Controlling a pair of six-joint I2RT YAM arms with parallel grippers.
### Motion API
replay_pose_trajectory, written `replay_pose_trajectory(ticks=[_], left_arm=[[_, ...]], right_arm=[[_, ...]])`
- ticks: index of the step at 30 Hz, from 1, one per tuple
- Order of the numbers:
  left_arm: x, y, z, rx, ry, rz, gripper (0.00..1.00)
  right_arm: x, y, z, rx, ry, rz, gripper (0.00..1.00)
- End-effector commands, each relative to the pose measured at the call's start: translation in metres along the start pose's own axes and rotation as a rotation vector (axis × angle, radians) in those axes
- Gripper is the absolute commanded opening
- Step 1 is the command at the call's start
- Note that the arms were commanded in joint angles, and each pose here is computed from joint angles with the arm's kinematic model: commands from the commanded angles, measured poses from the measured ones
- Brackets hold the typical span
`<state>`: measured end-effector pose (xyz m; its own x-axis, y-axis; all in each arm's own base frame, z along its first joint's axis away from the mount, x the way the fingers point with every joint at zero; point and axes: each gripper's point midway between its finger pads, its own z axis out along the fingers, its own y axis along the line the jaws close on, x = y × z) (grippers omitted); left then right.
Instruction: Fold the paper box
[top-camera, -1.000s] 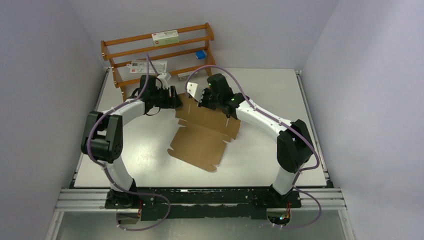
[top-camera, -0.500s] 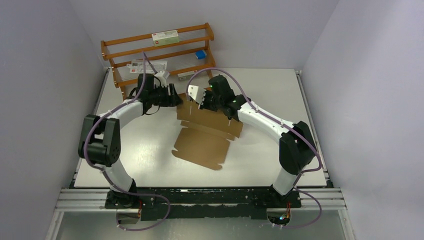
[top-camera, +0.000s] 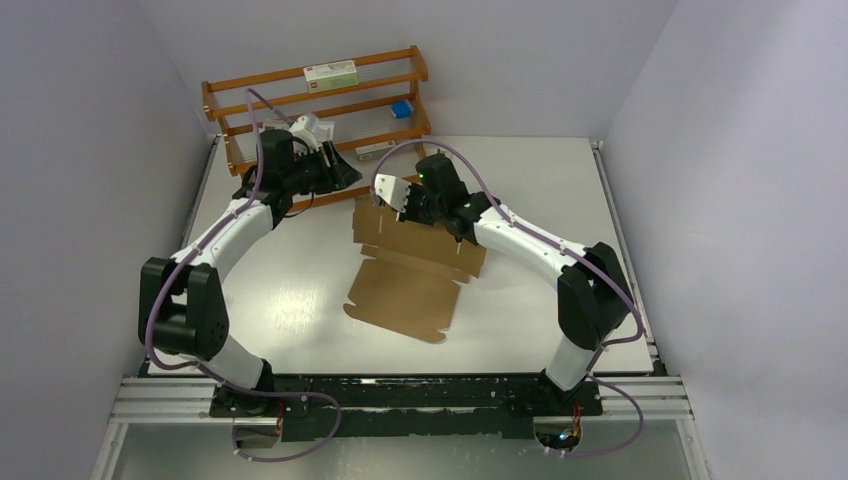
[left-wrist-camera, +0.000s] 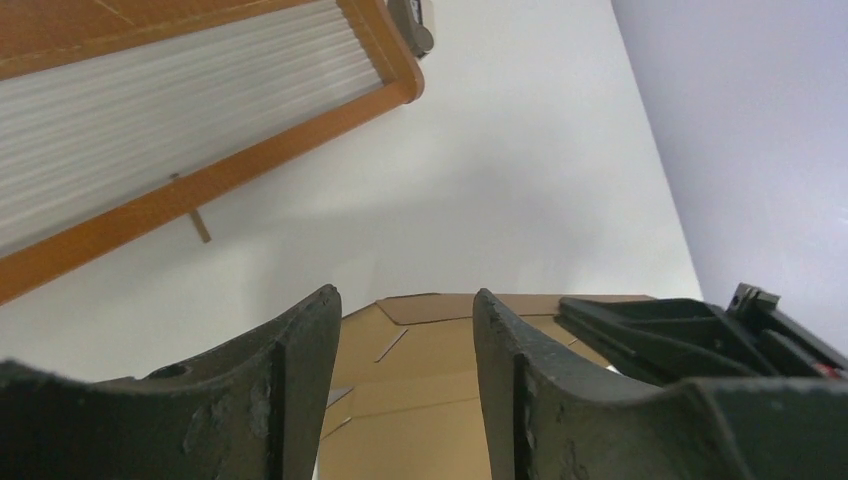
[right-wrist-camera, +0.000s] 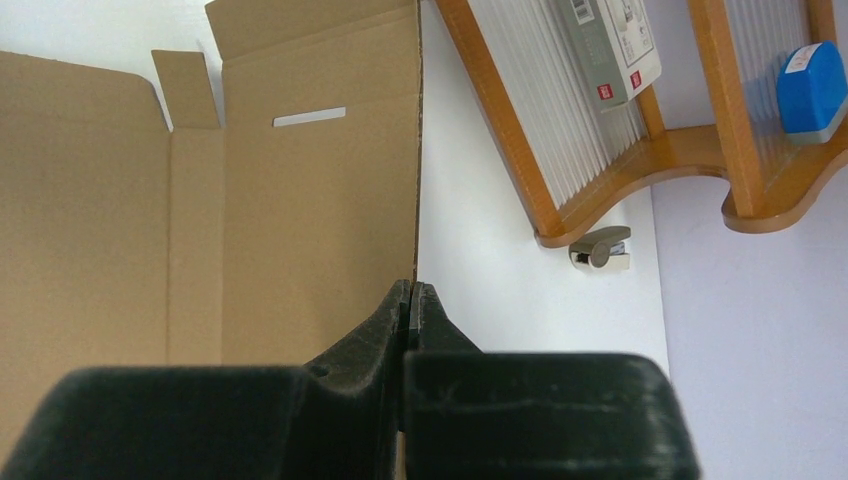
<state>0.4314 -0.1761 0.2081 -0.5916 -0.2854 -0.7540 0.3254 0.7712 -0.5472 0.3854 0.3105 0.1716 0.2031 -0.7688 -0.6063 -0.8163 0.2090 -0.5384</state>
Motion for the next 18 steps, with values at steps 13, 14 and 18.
replay_pose_trajectory(ticks=[13, 14, 18], left_arm=[[0.03, -0.031, 0.024, 0.059, 0.131, -0.09, 0.5], [0.033, -0.032, 0.024, 0.063, 0.139, -0.095, 0.5], [0.042, -0.037, 0.024, 0.075, 0.161, -0.104, 0.49]], right_arm=[[-0.011, -0.011, -0.006, 0.063, -0.035, -0.027, 0.0], [-0.011, -0.011, -0.006, 0.066, -0.037, -0.027, 0.0], [-0.012, -0.012, -0.004, 0.072, -0.043, -0.025, 0.0]])
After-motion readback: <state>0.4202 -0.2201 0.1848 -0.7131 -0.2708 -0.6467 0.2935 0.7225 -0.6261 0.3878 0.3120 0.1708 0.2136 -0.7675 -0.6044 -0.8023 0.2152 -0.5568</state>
